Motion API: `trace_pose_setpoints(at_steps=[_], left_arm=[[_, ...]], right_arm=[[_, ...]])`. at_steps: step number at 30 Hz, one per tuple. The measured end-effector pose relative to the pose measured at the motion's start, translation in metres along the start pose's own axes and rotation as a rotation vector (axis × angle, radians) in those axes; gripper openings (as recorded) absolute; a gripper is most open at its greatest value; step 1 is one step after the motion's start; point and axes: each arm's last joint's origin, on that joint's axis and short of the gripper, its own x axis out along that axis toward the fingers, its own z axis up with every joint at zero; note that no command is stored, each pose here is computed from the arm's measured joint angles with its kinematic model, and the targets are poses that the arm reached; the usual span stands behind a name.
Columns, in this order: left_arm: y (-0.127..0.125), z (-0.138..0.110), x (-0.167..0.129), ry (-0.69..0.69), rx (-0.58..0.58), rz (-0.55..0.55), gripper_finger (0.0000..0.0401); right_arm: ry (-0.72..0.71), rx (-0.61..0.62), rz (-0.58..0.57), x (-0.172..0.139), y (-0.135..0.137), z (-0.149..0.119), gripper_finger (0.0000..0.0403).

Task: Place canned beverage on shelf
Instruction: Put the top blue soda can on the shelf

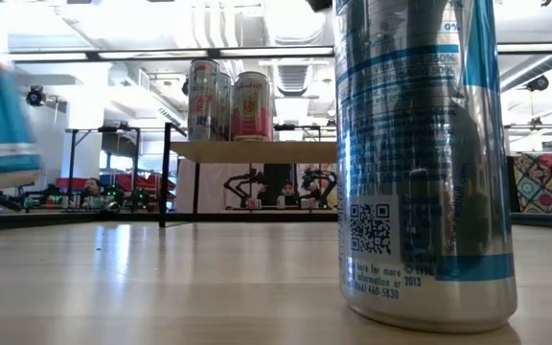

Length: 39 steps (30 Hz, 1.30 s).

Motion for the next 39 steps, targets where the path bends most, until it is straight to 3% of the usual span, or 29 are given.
trace_pose_setpoints(at_steps=[4, 6, 14, 18, 25, 39], left_arm=[[0.013, 0.022, 0.018, 0.089, 0.146, -0.036, 0.0250], [0.019, 0.032, 0.028, 0.123, 0.198, -0.078, 0.0251], [0.051, 0.062, 0.061, 0.106, 0.279, -0.178, 0.0251], [0.058, 0.059, 0.069, 0.143, 0.307, -0.269, 0.0251], [0.065, 0.059, 0.074, 0.161, 0.335, -0.295, 0.0257], [0.078, 0.069, 0.076, 0.186, 0.234, -0.247, 0.0380]], right_arm=[[-0.005, -0.171, 0.022, -0.001, 0.004, 0.006, 0.0364], [0.018, -0.197, -0.002, -0.002, 0.003, 0.006, 0.0364], [0.085, -0.105, -0.106, -0.004, -0.002, 0.006, 0.0364], [0.098, -0.065, -0.117, -0.004, -0.002, 0.004, 0.0364], [0.080, -0.063, -0.186, -0.005, 0.000, 0.000, 0.0364], [0.148, -0.096, -0.208, 0.018, -0.009, -0.022, 0.0364]])
